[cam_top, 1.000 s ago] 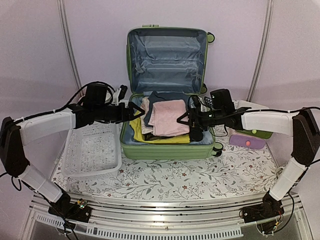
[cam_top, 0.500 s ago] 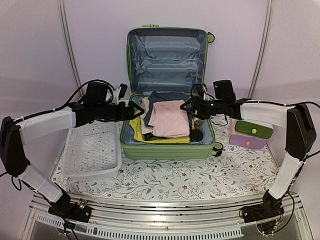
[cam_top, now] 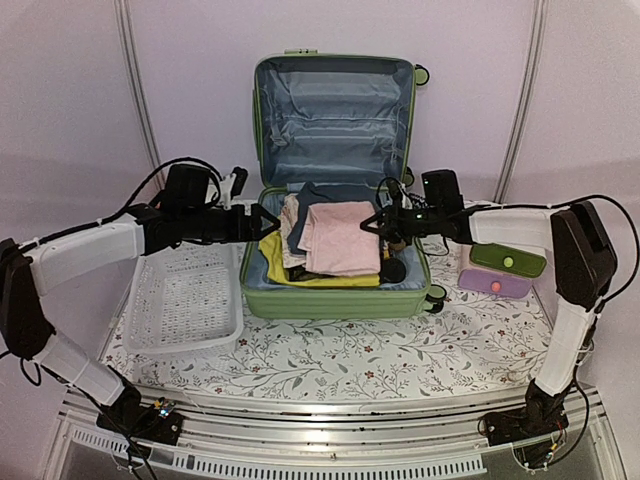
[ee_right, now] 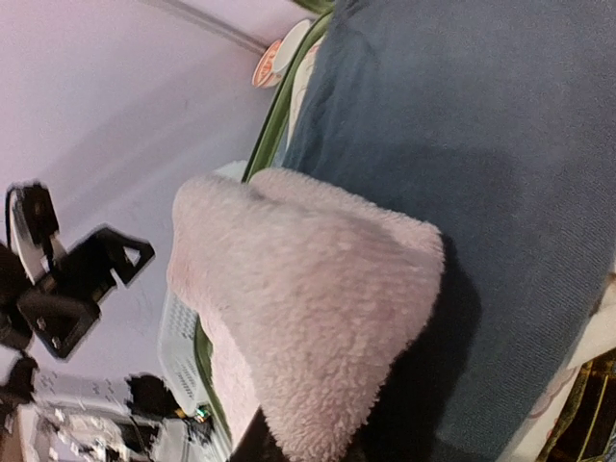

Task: Open, take out, and arrange the luggage
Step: Pick up the clothes from the opened luggage.

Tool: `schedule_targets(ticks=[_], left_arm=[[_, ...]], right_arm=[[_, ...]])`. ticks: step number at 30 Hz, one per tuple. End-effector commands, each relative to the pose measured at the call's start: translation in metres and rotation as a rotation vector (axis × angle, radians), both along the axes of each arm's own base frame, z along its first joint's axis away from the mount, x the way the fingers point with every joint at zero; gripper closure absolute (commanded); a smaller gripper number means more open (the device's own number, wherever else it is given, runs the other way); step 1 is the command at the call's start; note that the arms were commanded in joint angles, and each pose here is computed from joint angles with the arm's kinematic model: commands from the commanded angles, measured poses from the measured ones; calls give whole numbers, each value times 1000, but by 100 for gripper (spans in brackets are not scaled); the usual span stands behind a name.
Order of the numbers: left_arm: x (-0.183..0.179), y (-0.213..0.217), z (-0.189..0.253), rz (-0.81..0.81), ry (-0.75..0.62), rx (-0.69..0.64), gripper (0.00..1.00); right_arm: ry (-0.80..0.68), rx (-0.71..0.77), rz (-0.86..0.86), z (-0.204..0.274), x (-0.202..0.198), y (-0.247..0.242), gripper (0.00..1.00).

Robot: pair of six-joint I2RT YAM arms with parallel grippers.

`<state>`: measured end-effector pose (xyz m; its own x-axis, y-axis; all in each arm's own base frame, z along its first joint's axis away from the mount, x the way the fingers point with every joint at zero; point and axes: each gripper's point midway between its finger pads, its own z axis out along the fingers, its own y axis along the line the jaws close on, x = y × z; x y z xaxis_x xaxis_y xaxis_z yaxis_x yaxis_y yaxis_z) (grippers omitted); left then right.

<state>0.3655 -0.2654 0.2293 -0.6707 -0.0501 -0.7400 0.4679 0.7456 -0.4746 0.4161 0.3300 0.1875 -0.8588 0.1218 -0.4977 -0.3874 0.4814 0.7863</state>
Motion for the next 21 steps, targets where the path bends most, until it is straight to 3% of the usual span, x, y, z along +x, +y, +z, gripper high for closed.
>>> schedule_targets(ticks=[1,11,21], left_arm=[[-5,36,17,84,-69,56,8],[-34,104,13,281,-117,144,7],[-62,148,67,418,-228,131,6]], right_arm=[[-67,70,37,29,-9,1,96],[-138,89,61,77,-41,10,97],[-231,146,163,141,-102,88,97]])
